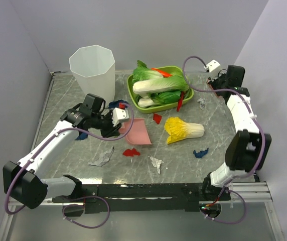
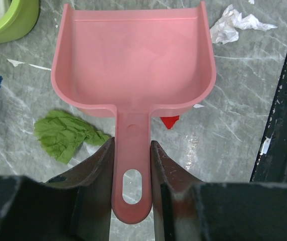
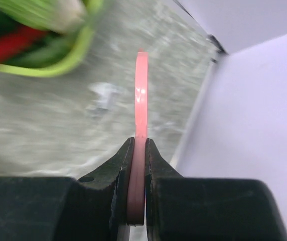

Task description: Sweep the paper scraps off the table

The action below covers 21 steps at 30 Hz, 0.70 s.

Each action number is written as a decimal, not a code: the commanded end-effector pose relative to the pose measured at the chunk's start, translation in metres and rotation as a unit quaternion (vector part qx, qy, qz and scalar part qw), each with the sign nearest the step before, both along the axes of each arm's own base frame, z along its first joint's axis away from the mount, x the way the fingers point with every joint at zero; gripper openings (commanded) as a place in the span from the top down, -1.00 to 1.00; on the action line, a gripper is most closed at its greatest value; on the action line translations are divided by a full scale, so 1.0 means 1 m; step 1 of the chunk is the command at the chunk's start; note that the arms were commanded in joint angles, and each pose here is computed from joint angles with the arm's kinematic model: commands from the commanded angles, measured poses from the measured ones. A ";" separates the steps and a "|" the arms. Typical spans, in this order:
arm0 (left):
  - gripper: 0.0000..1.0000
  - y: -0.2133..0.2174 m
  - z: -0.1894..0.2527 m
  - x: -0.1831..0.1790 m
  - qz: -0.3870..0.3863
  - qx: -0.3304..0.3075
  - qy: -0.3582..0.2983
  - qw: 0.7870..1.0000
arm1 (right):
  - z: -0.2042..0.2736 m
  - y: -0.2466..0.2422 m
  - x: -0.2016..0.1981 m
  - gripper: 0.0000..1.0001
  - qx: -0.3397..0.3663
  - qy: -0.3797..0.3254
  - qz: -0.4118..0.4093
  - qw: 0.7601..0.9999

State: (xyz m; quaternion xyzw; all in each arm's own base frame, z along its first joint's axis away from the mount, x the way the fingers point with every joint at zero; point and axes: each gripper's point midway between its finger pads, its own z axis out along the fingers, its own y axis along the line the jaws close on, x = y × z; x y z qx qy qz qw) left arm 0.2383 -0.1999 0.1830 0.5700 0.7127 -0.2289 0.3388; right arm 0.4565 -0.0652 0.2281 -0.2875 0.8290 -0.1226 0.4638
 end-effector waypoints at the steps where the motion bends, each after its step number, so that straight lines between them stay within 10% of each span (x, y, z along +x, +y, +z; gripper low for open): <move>1: 0.98 -0.001 0.025 0.006 -0.004 -0.015 -0.043 0.999 | 0.013 -0.033 0.044 1.00 -0.156 -0.038 0.043 0.986; 21: 0.98 -0.007 0.030 0.000 -0.012 -0.036 -0.039 0.998 | -0.089 0.002 -0.056 1.00 -0.292 0.125 0.347 0.882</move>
